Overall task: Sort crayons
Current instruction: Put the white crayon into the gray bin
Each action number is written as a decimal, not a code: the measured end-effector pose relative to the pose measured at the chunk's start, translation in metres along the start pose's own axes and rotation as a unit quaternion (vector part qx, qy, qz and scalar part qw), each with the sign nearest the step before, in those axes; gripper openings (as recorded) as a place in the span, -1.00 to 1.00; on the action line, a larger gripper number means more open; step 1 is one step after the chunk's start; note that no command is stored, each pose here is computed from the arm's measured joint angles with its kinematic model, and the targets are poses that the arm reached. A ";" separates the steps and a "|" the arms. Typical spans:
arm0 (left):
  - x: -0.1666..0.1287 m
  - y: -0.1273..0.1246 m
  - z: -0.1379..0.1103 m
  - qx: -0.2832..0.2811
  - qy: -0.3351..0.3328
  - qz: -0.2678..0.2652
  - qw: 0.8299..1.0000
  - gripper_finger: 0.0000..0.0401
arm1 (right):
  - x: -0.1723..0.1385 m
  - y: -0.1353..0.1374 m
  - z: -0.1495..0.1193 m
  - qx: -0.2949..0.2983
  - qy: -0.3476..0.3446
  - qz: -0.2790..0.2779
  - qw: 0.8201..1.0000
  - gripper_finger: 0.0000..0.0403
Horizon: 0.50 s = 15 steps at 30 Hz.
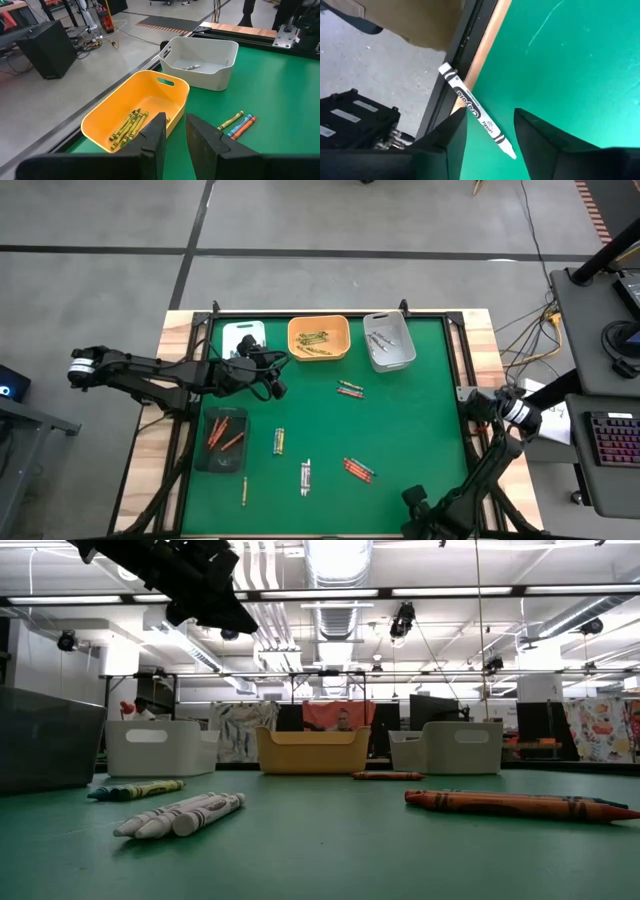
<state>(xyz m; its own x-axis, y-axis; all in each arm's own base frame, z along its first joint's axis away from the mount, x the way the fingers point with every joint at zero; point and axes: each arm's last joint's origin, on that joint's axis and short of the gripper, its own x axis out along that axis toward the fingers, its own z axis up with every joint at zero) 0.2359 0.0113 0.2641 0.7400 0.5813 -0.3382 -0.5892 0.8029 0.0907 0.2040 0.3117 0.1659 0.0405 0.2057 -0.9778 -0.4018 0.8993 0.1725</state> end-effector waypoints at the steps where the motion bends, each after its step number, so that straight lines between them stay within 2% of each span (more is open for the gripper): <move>1: 0.000 0.000 0.000 -0.001 0.000 0.000 1.000 -0.72 | 0.000 0.000 0.000 -0.001 0.001 -0.001 1.000 -0.20; 6: 0.000 0.000 0.000 -0.004 0.000 0.000 1.000 -0.72 | 0.002 -0.001 -0.002 -0.019 0.004 -0.004 1.000 -0.23; 15: 0.000 0.000 0.000 -0.004 0.000 0.000 1.000 -0.72 | 0.005 -0.002 -0.003 -0.104 0.007 -0.005 0.995 -0.32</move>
<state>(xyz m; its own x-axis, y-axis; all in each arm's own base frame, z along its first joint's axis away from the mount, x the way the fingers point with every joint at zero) 0.2359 0.0114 0.2641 0.7400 0.5816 -0.3380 -0.5919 0.8017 0.0834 0.2021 0.3095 0.1602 0.0326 0.1905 -0.9811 -0.5822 0.8015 0.1363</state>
